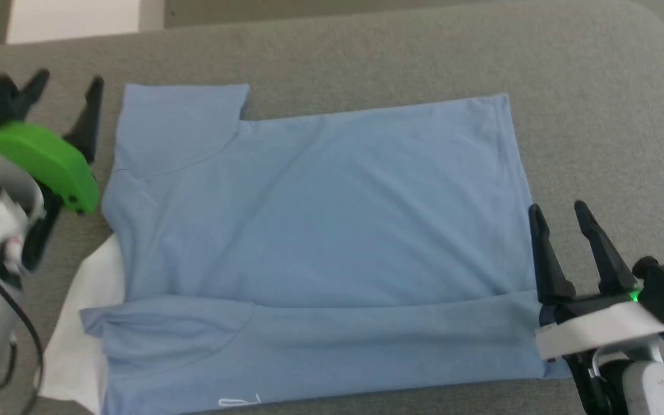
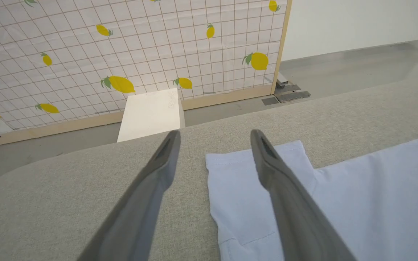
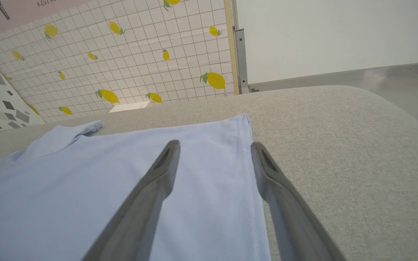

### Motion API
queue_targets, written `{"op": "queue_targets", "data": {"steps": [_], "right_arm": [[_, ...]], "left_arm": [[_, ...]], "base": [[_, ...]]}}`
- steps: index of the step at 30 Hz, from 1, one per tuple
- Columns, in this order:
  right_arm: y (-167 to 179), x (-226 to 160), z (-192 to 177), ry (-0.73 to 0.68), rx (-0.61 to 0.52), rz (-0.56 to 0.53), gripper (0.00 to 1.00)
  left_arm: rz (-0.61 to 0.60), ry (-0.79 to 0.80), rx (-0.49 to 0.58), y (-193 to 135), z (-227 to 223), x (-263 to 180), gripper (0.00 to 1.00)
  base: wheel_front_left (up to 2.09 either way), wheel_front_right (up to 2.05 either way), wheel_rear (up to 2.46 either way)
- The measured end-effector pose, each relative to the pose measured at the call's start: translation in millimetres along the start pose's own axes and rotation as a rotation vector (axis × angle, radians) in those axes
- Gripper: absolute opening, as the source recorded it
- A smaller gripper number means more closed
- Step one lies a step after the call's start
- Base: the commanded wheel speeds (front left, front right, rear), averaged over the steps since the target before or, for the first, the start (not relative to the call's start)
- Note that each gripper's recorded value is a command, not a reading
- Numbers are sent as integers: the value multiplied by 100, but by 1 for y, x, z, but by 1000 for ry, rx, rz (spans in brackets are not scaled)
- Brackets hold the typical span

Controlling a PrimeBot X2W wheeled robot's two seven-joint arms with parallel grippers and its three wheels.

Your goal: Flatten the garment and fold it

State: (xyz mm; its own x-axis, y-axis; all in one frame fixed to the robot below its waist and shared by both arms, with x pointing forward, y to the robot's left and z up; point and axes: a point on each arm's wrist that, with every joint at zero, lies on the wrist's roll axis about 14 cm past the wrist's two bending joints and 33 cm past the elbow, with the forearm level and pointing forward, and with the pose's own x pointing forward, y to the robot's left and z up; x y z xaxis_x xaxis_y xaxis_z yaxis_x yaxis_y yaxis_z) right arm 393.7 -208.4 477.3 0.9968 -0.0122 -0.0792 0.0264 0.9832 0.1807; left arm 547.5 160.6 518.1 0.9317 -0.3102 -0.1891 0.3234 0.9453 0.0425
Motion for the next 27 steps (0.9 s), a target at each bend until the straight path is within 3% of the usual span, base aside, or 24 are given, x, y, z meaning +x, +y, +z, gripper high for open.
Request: {"op": "queue_targets", "data": {"steps": [10,20,25,26,27], "right_arm": [[-1,21,-17,51,-40,10,100],[-14,25,-37,114,-52,-24,100],[-16,28,-47,141,-56,-31,100],[-17,28,-48,145,-56,-31,100],[-17,29,-49,148,-57,-32,100]], "left_arm": [[-14,347,-26,9,-58,72,100],[114,674,-130,19,-125,91,100],[142,728,-169,19,-135,96,100],[137,738,-171,17,-136,96,91],[128,746,-170,16,-136,96,17]], "base": [[0,0,0],[0,0,0],[0,0,0],[0,0,0],[0,0,0]]}}
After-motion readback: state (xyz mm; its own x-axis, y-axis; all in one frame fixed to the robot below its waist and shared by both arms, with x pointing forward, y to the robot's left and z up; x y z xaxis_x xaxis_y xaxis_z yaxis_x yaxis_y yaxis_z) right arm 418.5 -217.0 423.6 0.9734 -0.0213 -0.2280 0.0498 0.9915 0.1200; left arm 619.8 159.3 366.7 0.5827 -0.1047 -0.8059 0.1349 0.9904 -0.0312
